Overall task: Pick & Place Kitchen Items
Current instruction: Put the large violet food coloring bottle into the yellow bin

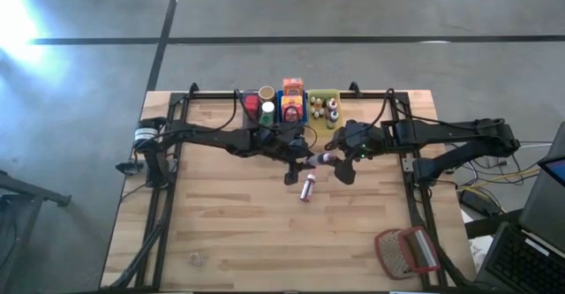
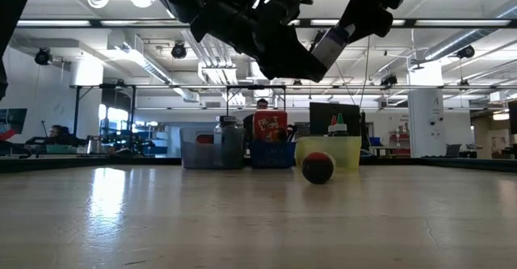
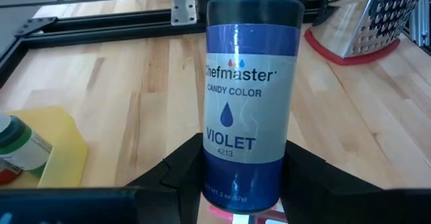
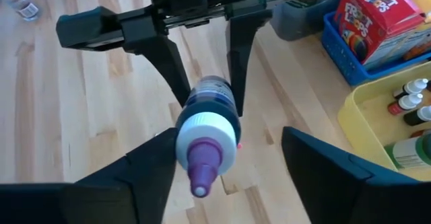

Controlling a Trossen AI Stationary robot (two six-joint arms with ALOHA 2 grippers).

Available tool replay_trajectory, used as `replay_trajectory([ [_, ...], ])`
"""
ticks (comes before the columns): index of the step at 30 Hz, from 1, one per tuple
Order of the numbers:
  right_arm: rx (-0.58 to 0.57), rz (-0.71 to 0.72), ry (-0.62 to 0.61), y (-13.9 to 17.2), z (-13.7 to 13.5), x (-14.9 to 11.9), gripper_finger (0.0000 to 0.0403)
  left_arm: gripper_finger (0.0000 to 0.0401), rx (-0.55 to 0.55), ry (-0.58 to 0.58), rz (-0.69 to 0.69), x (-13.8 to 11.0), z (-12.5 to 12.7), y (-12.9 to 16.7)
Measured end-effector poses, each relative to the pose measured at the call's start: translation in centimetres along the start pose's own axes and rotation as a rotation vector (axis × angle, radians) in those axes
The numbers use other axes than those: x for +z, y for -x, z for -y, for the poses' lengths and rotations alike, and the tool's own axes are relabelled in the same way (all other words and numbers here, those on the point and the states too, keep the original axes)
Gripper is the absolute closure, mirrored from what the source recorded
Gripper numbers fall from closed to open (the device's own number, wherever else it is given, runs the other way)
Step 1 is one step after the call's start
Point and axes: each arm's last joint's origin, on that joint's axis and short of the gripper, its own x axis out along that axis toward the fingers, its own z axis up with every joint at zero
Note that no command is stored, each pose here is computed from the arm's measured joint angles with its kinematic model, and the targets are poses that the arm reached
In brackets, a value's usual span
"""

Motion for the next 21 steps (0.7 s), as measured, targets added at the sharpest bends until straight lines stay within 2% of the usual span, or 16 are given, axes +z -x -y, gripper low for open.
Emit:
replay_trajectory([
  [12, 0.035, -0.008, 0.015, -0.02, -0.01, 0.04, 0.0208, 0.0243, 0.004, -0.02, 0.021, 0.2, -0.03, -0.01],
  [21, 0.048, 0.01, 0.058, -0.04, -0.09, 0.2, 0.0275, 0.0243, 0.002, -0.013, 0.024, 0.22, -0.04, -0.01],
])
